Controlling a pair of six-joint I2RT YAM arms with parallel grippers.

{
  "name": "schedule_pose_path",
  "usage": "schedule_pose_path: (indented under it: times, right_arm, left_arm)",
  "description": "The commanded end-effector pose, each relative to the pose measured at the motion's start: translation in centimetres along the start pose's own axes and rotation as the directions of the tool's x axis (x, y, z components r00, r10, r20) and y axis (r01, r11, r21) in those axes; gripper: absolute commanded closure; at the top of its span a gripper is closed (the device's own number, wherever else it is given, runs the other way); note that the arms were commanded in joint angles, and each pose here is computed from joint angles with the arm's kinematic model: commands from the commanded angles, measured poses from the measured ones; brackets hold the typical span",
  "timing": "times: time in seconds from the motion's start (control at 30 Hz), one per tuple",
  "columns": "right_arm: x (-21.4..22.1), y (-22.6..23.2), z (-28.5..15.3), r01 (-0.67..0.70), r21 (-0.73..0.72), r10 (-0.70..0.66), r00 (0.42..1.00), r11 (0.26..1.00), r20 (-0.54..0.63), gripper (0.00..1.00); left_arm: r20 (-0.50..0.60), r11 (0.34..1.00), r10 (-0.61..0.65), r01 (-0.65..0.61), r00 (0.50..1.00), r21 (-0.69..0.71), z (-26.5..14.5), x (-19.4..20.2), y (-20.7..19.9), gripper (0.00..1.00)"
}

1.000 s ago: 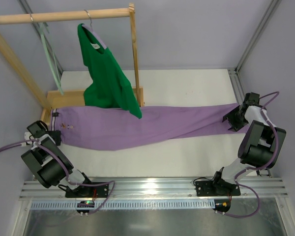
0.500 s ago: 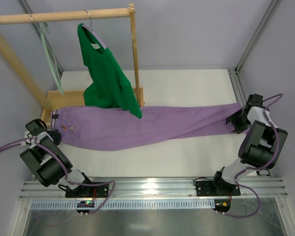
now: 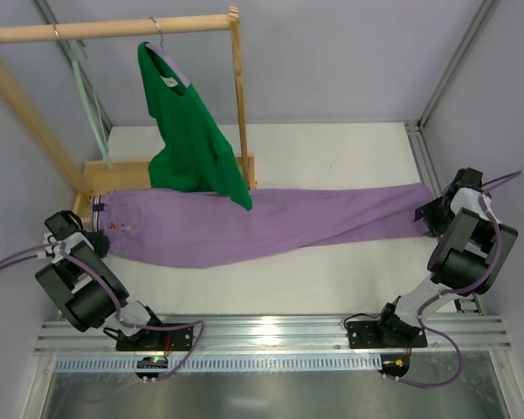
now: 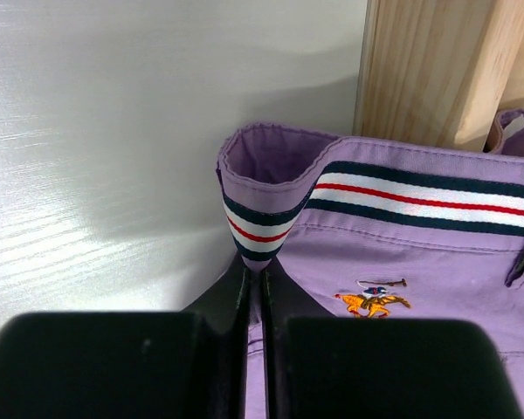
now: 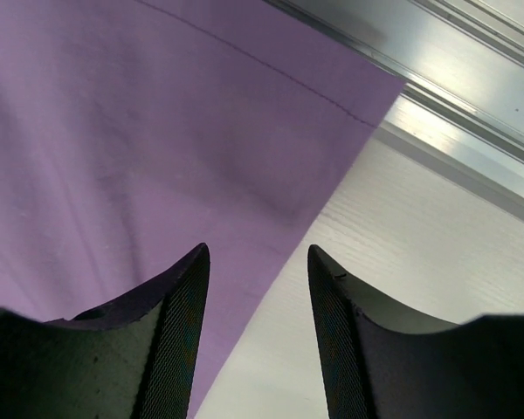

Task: Place the trousers on the hanger
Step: Fold the trousers

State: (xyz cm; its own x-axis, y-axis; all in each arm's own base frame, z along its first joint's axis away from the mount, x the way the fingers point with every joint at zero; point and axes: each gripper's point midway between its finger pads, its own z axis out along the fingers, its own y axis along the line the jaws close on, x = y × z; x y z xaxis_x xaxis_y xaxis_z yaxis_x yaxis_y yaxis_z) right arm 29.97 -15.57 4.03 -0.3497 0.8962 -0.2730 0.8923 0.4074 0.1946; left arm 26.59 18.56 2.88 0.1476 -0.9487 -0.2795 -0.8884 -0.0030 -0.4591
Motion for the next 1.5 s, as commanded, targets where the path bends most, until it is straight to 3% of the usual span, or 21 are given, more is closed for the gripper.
schedule_pose_path:
  times: [0.0, 0.2, 0.57, 0.97, 1.3, 1.47]
  right_arm:
    - [-2.7, 3.4, -2.9, -0.022, -0.141, 0.035, 0.995, 0.990, 0.092, 0.48]
    - [-2.1, 5.1, -0.3, -0.035, -0.202, 0.047, 0.998, 0.979, 0.052, 0.50]
    - [-0.7, 0.9, 3.8, -0.014, 0.011, 0.014, 0.999, 1.000, 0.042, 0.50]
    - [-1.0, -3.5, 3.2, -0.001, 0.170, -0.009, 0.998, 0.985, 0.056, 0.50]
    - [-1.1, -4.1, 2.6, 0.006, 0.186, -0.017, 0.998, 0.982, 0.058, 0.50]
    - [-1.2, -1.7, 1.5, 0.026, 0.069, -0.031, 0.997, 0.997, 0.075, 0.49]
  left_arm:
    - [0.027, 1.000, -0.003, 0.003, 1.000, 0.015, -0.7, -0.9, -0.8, 1.00]
    - [0.035, 1.000, -0.005, 0.005, 0.999, 0.009, -1.0, -1.0, -0.6, 0.99]
    - [0.093, 0.997, -0.031, 0.037, 0.995, -0.069, -2.2, -2.1, 0.4, 1.00]
    - [0.213, 0.992, 0.025, 0.002, 0.977, -0.126, -7.6, -4.5, 0.8, 0.99]
    - [0.256, 0.989, 0.058, -0.020, 0.965, -0.149, -10.1, -4.7, 1.8, 1.00]
    - [0.260, 0.990, 0.054, -0.018, 0.964, -0.139, -10.2, -4.7, 1.7, 1.00]
